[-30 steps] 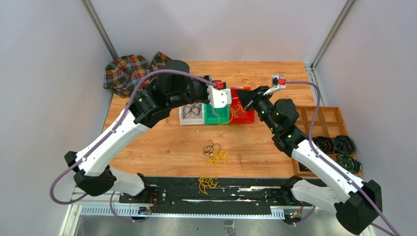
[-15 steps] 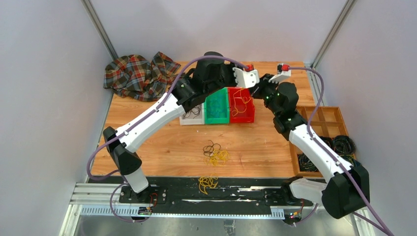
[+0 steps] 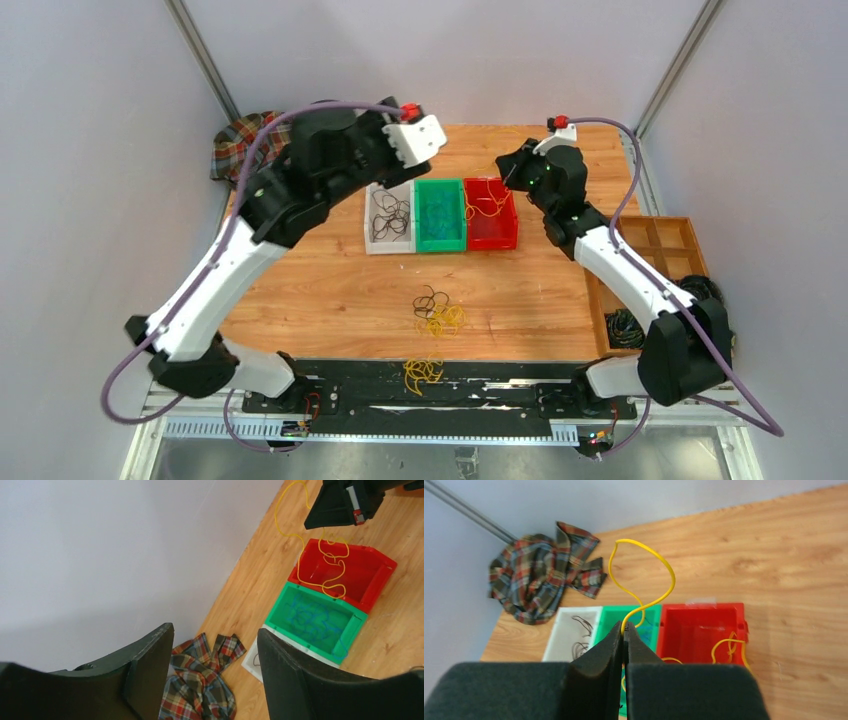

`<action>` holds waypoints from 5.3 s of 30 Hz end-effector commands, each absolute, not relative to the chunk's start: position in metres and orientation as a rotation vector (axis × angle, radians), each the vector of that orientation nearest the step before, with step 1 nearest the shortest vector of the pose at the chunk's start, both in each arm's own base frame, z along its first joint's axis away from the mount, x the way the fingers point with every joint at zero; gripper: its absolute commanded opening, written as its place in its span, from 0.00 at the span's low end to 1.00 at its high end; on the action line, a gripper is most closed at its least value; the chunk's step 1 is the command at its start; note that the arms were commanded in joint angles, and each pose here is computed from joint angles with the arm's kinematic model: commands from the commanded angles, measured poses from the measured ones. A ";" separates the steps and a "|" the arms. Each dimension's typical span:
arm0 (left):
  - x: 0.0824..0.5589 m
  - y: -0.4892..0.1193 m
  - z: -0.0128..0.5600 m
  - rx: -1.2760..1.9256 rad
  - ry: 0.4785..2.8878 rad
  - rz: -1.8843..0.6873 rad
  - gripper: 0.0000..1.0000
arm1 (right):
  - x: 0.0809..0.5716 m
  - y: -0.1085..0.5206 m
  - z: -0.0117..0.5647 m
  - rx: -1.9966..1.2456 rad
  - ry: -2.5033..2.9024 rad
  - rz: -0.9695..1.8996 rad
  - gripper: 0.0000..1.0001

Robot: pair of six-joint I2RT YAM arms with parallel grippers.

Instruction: Untangle the cables

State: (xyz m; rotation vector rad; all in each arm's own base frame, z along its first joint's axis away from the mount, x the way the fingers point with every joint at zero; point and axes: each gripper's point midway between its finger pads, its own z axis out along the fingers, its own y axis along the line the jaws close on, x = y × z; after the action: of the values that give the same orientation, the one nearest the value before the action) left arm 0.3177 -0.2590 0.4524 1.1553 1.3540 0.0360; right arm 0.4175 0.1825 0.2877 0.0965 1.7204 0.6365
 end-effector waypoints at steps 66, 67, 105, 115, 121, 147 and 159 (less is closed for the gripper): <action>0.257 -0.212 0.477 1.128 1.312 -0.044 0.70 | 0.413 0.163 0.180 0.168 2.097 0.180 0.56; 0.257 -0.212 0.478 1.127 1.310 -0.047 0.70 | 0.413 0.167 0.179 0.162 2.094 0.206 0.56; 0.236 -0.202 0.336 1.390 1.551 -0.072 0.71 | 0.194 0.241 0.161 -0.474 2.108 0.527 0.73; 0.219 -0.193 0.300 1.492 1.613 -0.105 0.74 | 0.085 0.263 0.094 -0.835 2.243 0.627 0.71; 0.220 -0.193 0.309 1.484 1.592 -0.094 0.75 | 0.065 0.289 0.077 -0.924 2.294 0.721 0.69; 0.223 -0.192 0.316 1.526 1.530 -0.054 0.75 | 0.075 0.331 0.042 -1.164 2.310 0.608 0.58; 0.223 -0.193 0.318 1.523 1.525 -0.056 0.75 | 0.078 0.326 0.021 -1.182 2.339 0.560 0.49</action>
State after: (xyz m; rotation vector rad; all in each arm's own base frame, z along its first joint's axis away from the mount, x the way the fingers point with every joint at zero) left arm 0.2227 -0.1915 0.3030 1.5428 1.5601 -0.0475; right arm 0.0727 0.3218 0.0208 -1.1821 2.3554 0.5547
